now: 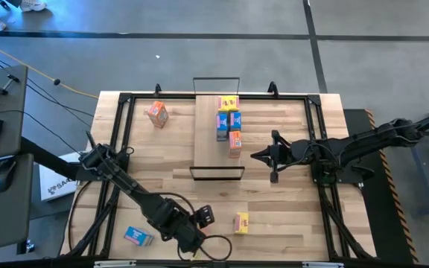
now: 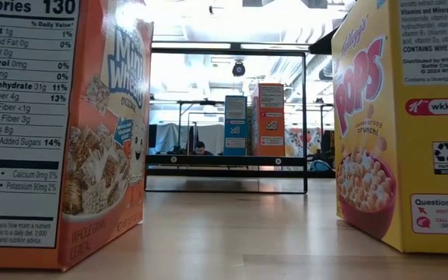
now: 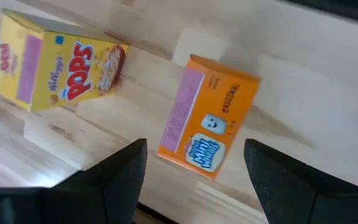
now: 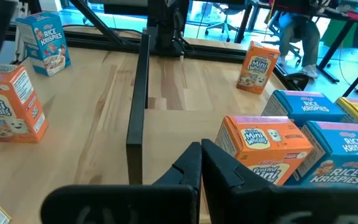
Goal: Stack cereal on shelf
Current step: Put the bottom orange cereal box on the shelf aligned with the other orange cereal box
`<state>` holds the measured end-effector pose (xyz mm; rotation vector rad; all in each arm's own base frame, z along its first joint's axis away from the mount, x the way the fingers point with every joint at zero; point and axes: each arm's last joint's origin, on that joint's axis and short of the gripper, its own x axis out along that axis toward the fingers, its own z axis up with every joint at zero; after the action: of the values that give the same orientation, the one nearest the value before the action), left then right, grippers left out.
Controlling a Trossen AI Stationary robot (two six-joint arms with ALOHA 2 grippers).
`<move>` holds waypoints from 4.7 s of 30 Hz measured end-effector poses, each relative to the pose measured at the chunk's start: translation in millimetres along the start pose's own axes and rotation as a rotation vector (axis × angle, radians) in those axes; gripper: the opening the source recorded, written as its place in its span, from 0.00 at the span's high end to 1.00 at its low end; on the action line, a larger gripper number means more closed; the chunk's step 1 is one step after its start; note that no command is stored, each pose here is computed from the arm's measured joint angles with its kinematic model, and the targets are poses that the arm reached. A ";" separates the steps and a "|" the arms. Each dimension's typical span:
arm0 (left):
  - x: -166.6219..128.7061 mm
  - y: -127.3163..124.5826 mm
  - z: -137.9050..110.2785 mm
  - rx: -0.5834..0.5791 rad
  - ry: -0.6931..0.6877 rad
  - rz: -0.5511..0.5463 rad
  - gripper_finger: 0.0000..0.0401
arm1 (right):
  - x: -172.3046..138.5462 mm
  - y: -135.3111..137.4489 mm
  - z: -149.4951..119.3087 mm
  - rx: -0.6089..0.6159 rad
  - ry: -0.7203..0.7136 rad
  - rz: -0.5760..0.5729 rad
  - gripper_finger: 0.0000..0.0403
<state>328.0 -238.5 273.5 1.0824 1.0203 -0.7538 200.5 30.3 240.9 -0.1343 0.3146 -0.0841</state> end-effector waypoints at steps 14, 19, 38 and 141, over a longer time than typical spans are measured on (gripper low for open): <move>24.0 0.4 4.9 0.186 0.041 0.000 0.35 | 0.0 0.1 0.2 -0.001 -0.002 0.004 1.00; 25.8 3.6 5.1 0.176 0.020 0.003 0.35 | 0.0 0.2 0.2 0.000 -0.003 0.005 1.00; 44.8 3.4 0.3 0.066 0.090 -0.051 0.46 | 0.0 0.1 1.0 0.002 -0.010 0.006 1.00; -13.3 95.7 -295.5 -2.191 0.042 -0.047 0.47 | -0.1 1.6 -1.2 0.030 0.011 0.053 1.00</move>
<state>323.0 72.3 281.0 -0.8413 1.1609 0.5423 200.1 31.8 239.5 -0.0960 0.3275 -0.0366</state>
